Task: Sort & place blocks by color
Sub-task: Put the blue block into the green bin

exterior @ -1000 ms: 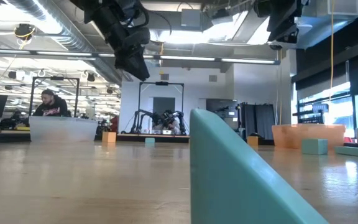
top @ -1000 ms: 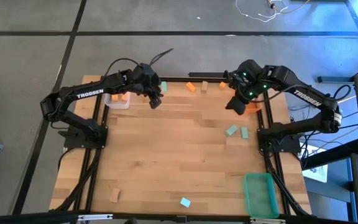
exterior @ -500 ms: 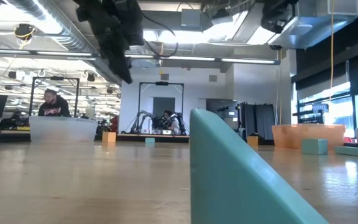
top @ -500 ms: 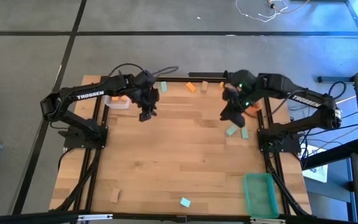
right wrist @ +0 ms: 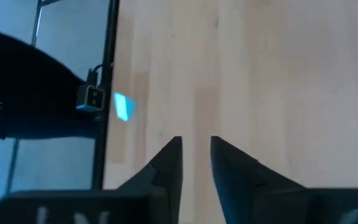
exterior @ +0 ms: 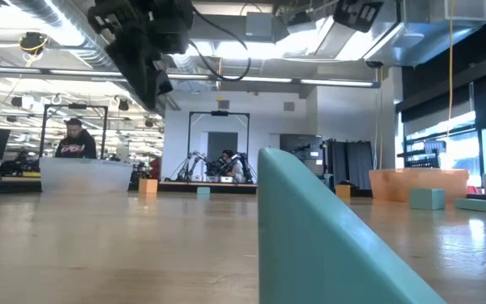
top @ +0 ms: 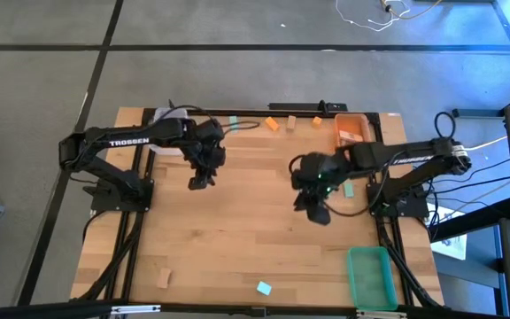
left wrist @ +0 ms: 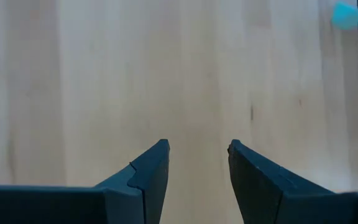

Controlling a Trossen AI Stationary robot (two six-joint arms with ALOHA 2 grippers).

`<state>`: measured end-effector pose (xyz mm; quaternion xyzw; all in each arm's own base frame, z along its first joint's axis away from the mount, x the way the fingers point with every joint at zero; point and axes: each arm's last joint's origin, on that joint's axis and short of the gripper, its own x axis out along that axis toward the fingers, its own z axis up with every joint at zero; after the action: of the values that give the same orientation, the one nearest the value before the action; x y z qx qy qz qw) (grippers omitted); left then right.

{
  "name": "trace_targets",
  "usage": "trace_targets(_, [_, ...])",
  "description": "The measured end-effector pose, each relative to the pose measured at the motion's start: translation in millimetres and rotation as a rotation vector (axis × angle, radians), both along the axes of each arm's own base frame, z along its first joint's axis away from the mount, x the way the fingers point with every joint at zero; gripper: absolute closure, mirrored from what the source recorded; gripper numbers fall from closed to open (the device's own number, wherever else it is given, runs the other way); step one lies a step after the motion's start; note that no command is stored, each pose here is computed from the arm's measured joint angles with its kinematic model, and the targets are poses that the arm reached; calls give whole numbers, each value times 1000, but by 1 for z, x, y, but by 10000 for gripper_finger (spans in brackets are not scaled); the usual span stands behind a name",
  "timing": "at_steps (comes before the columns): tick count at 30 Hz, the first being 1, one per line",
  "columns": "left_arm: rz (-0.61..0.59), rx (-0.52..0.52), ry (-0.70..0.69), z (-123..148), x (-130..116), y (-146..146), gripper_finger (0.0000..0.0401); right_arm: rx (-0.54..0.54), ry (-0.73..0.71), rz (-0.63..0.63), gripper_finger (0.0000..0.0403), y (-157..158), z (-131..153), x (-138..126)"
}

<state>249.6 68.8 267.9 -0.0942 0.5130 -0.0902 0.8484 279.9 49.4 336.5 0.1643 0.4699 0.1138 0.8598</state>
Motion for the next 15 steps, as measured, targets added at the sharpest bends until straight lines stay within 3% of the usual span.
trace_targets(8, [-110,-71,32,1,-1,-28,248,74,96,-46,398,24,-12,7])
trace_targets(11, [-137,-71,3,9,-4,-41,248,104,129,-64,392,26,-17,10])
trace_targets(15, [-87,-50,-8,19,-12,-51,248,146,180,-115,361,26,-22,14])
